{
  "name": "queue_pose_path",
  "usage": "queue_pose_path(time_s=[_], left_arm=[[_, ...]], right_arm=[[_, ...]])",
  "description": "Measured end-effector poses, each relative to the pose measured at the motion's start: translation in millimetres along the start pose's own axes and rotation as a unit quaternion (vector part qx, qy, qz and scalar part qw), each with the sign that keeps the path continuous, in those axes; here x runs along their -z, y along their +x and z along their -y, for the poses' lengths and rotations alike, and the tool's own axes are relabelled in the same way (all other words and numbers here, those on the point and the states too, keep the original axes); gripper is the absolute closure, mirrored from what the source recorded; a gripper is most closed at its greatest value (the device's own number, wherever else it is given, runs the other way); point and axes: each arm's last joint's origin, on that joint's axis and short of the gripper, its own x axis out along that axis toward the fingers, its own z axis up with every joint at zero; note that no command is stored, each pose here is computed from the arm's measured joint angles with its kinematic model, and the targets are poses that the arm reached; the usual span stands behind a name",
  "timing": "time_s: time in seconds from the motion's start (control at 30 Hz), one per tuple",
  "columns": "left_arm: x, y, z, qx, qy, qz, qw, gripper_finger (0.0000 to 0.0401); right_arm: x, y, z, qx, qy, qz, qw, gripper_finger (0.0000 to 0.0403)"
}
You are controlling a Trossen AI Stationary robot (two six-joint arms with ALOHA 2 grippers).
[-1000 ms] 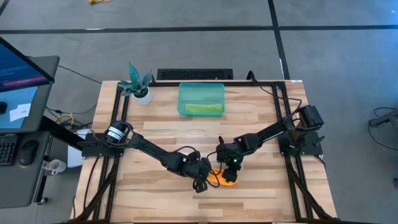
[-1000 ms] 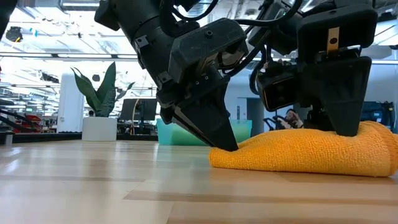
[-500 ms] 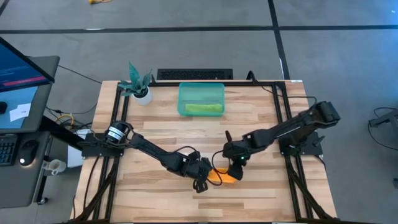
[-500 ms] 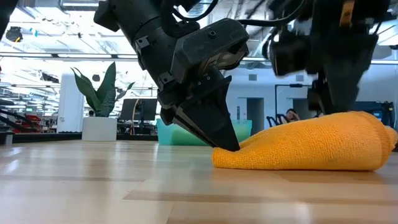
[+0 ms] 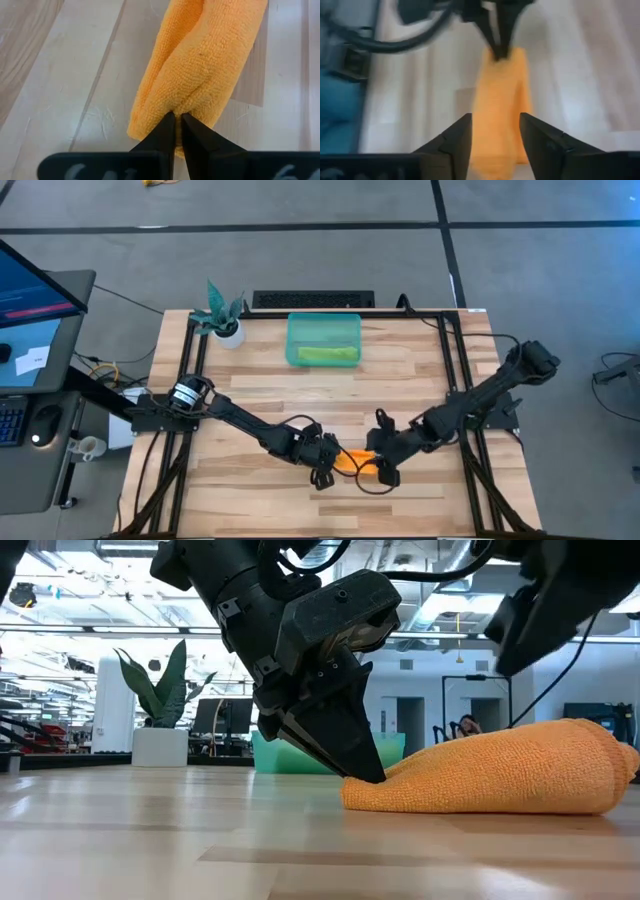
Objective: Roll microfiber towels into tight, uniform cylinder then place into a basket
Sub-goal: Roll the orange towel
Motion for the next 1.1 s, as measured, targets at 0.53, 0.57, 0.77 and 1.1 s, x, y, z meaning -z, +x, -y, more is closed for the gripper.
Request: queue_pose_path(time_s=[0.53,0.57,0.77,1.1], left_arm=[[0,0,0,-0.001,-0.001,0.002,1.000,0.0385],[0,0,0,-0.001,-0.001,0.002,1.000,0.0385],[-1,0,0,0.000,-0.003,0.006,1.000,0.0385],[-2,0,1,0.004,0.015,0.011,1.000,0.0385]], right_arm=[[25,53,-15,0.049,-0.015,-0.019,0.999,0.0377],[27,56,-15,0.051,-0.010,-0.027,0.998,0.0375],[38,69,-17,0.058,-0.010,-0.052,0.997,0.0393],[49,79,-18,0.080,-0.031,-0.070,0.994,0.0380]])
